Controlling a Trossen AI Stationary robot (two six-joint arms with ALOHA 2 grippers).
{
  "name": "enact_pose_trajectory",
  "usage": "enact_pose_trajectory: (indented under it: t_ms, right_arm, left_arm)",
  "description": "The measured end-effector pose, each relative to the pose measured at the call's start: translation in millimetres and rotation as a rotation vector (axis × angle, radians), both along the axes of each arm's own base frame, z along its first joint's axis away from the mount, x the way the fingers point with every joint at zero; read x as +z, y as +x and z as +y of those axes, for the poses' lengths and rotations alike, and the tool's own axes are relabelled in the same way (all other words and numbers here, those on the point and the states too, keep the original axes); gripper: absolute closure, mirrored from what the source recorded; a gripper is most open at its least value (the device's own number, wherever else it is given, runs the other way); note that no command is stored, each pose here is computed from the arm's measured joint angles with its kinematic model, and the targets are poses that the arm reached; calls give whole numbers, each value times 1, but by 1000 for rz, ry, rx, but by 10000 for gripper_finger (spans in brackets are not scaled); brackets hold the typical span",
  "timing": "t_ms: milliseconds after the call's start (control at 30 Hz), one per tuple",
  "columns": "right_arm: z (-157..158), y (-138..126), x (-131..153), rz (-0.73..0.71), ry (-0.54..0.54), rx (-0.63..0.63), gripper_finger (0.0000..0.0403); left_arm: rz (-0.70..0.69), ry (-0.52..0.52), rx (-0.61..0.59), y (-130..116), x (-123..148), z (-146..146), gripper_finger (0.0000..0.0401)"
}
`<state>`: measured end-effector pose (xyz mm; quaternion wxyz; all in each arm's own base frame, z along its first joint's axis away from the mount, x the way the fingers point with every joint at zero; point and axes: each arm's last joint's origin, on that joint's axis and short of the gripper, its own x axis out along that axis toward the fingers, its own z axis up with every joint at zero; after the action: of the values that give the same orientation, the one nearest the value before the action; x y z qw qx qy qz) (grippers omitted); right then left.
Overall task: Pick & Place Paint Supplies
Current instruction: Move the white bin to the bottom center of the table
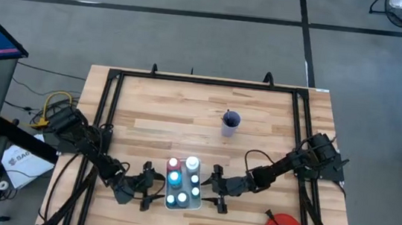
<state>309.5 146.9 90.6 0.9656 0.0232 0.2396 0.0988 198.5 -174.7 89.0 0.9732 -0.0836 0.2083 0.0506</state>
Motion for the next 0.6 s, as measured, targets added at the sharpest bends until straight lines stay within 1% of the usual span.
enact_pose_trajectory:
  t_ms: [167,333,433,600]
  right_arm:
    - [9,6,3,-14,10,12,142]
    - [21,19,-3,-15,5,15,142]
    - [26,26,-8,4,-3,27,142]
    - [30,26,-11,46,-19,48,142]
  left_arm:
    - [4,-3,-11,-1,0,-1,104]
    - [16,-16,-45,-3,0,-3,104]
    - [19,-17,-64,-5,0,-6,104]
    - [15,-30,-76,-11,-1,-12,104]
